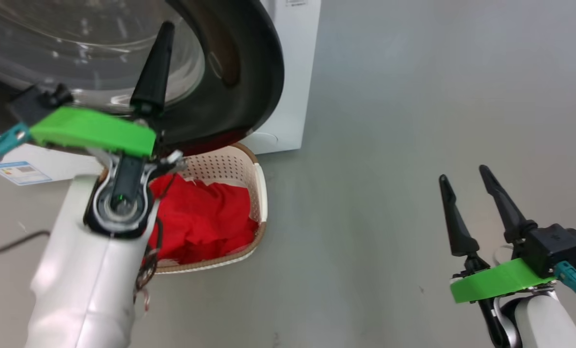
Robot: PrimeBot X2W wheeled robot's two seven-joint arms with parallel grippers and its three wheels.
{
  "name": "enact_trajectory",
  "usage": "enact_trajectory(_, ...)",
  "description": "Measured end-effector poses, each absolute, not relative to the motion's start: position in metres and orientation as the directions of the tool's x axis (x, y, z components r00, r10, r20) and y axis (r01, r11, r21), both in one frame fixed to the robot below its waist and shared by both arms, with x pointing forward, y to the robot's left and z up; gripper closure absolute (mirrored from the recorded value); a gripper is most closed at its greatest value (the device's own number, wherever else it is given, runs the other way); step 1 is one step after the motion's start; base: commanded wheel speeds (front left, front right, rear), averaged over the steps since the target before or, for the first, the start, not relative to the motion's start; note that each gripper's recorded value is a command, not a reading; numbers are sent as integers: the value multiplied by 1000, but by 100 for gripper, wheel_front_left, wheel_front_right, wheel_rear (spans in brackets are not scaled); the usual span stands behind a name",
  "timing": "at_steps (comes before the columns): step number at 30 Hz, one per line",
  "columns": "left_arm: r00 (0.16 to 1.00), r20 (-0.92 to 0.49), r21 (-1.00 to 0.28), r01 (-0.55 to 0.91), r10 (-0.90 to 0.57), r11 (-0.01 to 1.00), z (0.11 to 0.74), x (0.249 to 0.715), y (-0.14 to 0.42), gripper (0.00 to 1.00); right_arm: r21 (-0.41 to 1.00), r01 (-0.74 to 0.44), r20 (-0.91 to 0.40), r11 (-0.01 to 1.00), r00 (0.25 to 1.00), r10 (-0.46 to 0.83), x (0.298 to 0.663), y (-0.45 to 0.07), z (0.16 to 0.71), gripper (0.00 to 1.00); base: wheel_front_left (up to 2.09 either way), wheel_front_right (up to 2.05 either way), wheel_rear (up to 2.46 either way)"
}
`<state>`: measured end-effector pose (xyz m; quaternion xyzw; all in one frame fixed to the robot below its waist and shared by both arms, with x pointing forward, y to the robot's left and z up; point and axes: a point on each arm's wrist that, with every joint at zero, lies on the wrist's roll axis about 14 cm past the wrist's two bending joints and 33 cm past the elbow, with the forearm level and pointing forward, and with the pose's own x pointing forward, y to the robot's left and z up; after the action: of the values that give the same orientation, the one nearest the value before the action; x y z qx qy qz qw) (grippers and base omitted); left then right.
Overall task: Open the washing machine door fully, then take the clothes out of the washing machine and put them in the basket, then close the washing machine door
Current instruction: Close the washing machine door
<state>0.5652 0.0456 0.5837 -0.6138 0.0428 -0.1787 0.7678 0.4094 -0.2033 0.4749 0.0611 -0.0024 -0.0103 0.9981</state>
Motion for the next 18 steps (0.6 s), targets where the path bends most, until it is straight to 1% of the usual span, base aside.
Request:
enact_trajectory(2, 939, 189, -938, 259, -286, 230, 591, 558, 59, 0, 123, 22, 12, 992, 1000, -24, 409, -204, 478, 0, 0, 0, 0)
enact_trajectory(5, 946, 225, -896, 294, -232, 332, 595, 544, 79, 0, 127, 8, 26, 992, 1000, -11, 410, -200, 482, 0, 0, 0, 0)
enact_trajectory(12, 965, 224, -790, 261, -135, 555, 584, 505, 116, 0, 136, -29, 49, 990, 999, 23, 409, -187, 490, 0, 0, 0, 0)
enact_trajectory(18, 964, 258, -700, 236, -70, 674, 590, 473, 142, 0, 140, -46, 71, 989, 997, 36, 404, -182, 499, 0, 0, 0, 0)
